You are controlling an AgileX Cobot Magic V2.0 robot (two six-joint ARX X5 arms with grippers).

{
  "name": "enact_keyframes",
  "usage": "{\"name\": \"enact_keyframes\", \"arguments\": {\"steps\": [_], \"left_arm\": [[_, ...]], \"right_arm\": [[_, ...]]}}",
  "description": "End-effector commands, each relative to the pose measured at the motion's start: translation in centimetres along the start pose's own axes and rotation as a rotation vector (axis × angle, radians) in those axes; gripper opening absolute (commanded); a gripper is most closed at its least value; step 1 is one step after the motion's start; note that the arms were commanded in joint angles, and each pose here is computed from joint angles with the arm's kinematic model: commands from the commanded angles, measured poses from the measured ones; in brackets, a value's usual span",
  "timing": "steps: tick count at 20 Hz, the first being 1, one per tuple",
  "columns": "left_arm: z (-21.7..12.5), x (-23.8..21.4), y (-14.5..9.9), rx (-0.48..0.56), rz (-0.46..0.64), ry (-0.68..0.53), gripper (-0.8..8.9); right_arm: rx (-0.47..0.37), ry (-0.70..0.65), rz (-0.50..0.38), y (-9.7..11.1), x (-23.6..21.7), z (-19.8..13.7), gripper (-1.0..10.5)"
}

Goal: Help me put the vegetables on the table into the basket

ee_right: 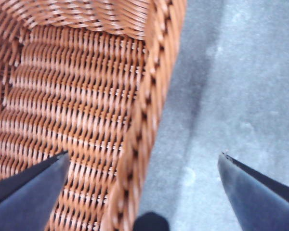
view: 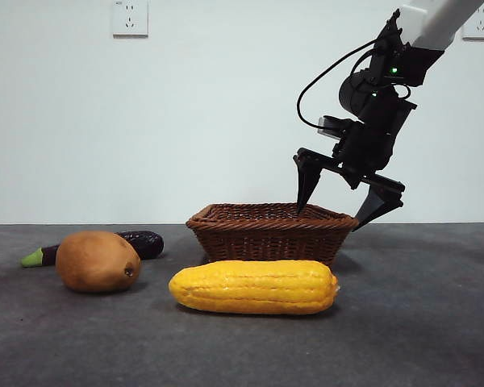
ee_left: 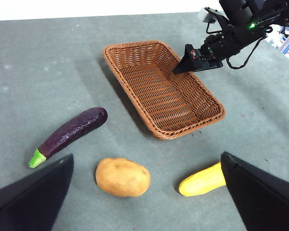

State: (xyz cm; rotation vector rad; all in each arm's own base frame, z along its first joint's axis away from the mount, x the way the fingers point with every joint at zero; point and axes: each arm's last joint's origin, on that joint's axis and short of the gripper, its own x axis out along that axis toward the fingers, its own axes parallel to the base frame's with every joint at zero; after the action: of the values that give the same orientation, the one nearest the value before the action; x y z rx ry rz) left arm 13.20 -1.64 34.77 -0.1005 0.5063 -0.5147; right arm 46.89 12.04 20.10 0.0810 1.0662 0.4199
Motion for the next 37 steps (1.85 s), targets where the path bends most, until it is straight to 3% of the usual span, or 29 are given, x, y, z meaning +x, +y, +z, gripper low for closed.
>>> {"name": "enact_keyframes", "arguments": {"steps": [1, 5, 7, 10, 14, 20, 23, 30, 37], "left_arm": [[0.1, 0.3, 0.1, 0.010, -0.006, 0.006, 7.53], [0.1, 0.4, 0.2, 0.005, -0.006, 0.014, 7.53], [0.1, 0.4, 0.2, 0.005, -0.007, 0.015, 7.53], [0.1, 0.4, 0.2, 0.005, -0.006, 0.015, 7.53], [0.1, 0.4, 0.2, 0.005, -0.006, 0.015, 7.53], [0.0, 0.5, 0.2, 0.002, -0.007, 0.030, 7.52], [-0.1, 0.8, 0.3, 0.019, -0.010, 0.045, 7.53], [-0.2, 2.2, -1.0, 0.204, -0.128, 0.093, 7.53], [-0.7, 5.3, -3.5, 0.485, -0.327, 0.185, 7.53]], "right_arm": [[-0.003, 0.018, 0.002, 0.5, 1.2, -0.3, 5.0], [-0.023, 0.054, -0.001, 1.6, 2.7, -0.9, 4.0], [-0.017, 0.059, -0.051, 1.7, 3.0, -1.1, 3.7], [-0.012, 0.063, -0.082, 1.4, 3.0, -1.1, 1.7], [-0.013, 0.063, -0.082, 1.4, 3.0, -1.1, 0.0], [0.001, 0.022, -0.062, 1.8, 2.1, -0.5, -0.1], [-0.029, -0.021, -0.051, 3.0, -2.2, 0.5, -0.1], [-0.114, -0.163, -0.084, 6.3, -17.6, -0.2, -0.1], [-0.139, -0.074, -0.162, 6.5, -24.9, -4.0, -0.1]]}}
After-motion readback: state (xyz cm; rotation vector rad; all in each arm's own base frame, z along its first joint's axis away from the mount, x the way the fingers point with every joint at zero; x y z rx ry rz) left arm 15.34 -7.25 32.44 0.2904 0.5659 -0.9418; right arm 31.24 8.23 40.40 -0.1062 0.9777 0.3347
